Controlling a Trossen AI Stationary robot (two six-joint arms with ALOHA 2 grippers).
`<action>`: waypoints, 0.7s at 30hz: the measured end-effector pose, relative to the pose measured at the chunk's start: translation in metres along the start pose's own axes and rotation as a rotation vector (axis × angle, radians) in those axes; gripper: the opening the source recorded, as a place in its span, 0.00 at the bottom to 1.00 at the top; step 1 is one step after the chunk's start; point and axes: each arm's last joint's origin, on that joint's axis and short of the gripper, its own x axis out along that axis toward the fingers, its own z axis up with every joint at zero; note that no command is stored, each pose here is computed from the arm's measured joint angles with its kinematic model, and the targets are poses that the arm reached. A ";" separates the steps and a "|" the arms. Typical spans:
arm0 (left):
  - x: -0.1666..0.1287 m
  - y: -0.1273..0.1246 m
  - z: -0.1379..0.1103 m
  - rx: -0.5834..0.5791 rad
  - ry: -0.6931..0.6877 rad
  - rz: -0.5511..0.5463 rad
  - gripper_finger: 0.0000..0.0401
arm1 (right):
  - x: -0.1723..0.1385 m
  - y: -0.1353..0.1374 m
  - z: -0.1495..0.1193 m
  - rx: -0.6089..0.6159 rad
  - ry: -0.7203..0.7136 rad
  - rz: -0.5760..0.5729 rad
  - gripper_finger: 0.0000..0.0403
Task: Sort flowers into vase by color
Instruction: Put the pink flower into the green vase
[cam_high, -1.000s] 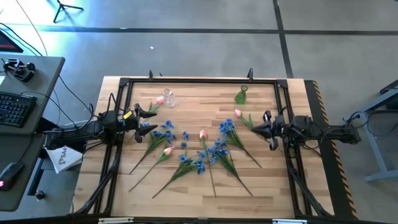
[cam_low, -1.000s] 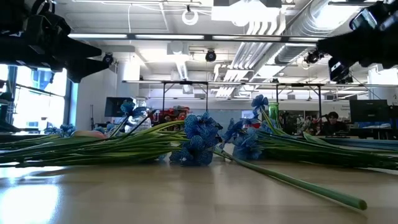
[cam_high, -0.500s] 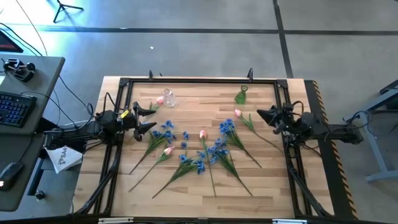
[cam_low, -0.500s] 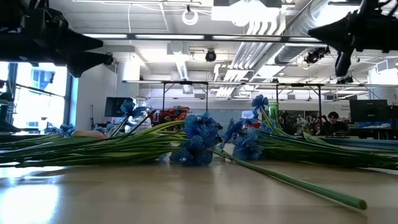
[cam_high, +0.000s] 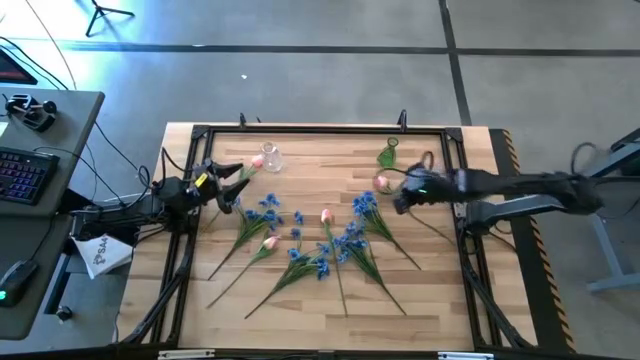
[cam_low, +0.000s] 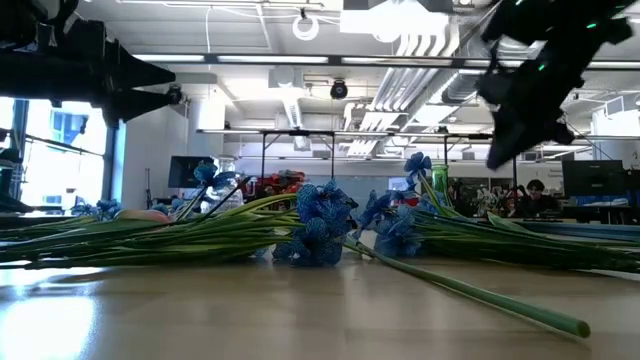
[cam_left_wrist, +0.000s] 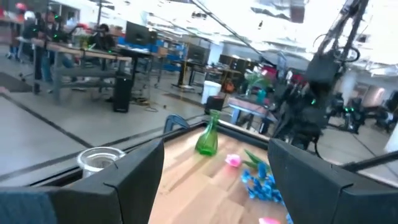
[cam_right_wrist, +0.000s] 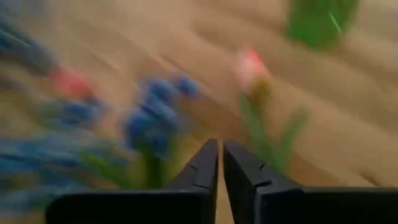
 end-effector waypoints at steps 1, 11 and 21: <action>0.000 0.000 0.000 -0.015 0.001 -0.001 0.68 | 0.006 0.001 0.004 -0.013 0.066 -0.050 0.12; 0.000 0.000 -0.001 -0.031 0.015 -0.001 0.68 | 0.062 0.008 0.013 -0.042 0.532 -0.173 0.44; 0.000 0.001 -0.003 -0.018 0.033 0.005 0.68 | 0.090 0.005 0.007 -0.054 0.626 -0.253 0.16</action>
